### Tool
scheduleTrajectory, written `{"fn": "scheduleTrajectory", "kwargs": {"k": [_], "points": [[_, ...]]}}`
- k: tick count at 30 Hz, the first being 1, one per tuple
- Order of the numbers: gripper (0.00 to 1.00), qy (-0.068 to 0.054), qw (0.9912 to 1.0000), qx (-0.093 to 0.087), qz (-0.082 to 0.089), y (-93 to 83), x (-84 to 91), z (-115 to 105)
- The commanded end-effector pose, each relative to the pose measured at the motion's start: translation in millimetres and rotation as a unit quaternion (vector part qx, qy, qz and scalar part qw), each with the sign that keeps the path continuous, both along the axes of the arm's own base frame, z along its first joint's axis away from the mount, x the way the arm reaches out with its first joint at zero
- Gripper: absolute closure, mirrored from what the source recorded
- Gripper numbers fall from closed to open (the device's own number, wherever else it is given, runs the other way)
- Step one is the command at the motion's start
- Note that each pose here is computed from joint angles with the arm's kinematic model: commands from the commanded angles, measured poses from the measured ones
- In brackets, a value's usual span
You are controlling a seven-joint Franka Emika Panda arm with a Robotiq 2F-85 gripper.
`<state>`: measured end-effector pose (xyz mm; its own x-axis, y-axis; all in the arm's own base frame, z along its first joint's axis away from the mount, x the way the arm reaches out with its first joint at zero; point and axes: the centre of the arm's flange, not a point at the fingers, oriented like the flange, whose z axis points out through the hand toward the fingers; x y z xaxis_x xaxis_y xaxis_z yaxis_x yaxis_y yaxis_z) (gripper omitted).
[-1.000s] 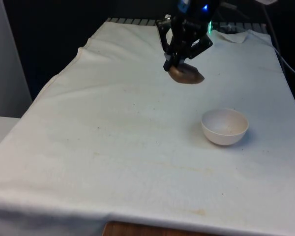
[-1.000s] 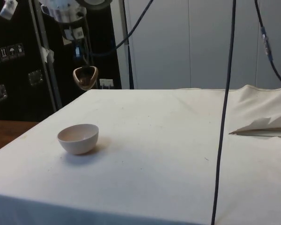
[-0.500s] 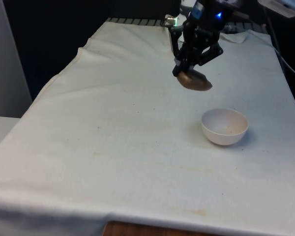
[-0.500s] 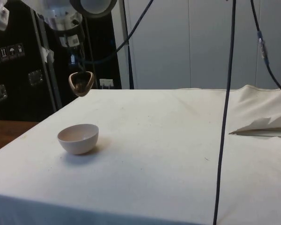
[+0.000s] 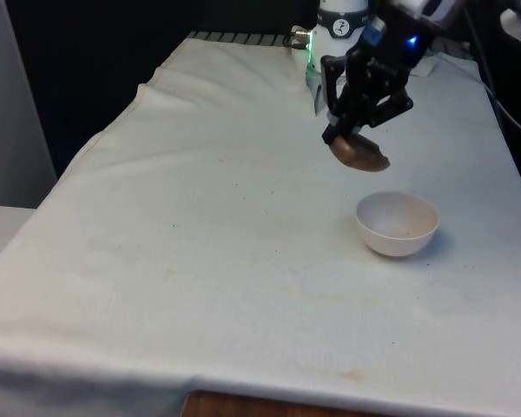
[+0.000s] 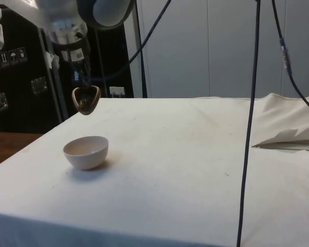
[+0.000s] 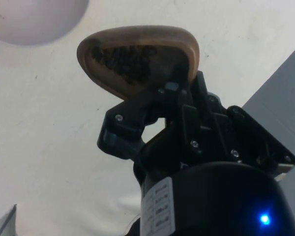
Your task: Pour the coffee beans from the cup into the bowl.
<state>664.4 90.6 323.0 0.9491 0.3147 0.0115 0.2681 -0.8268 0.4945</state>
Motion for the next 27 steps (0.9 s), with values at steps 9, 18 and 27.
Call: {"fn": "scheduleTrajectory", "kwargs": {"k": [9, 18, 27], "points": [[1.0, -0.009, 0.99985, -0.015, -0.001, 12.6, -2.2, 0], [1.0, -0.011, 0.99975, -0.019, 0.002, 21.1, -3.4, -1], [1.0, -0.021, 0.99905, -0.038, 0.005, 30.2, -5.3, -10]]}}
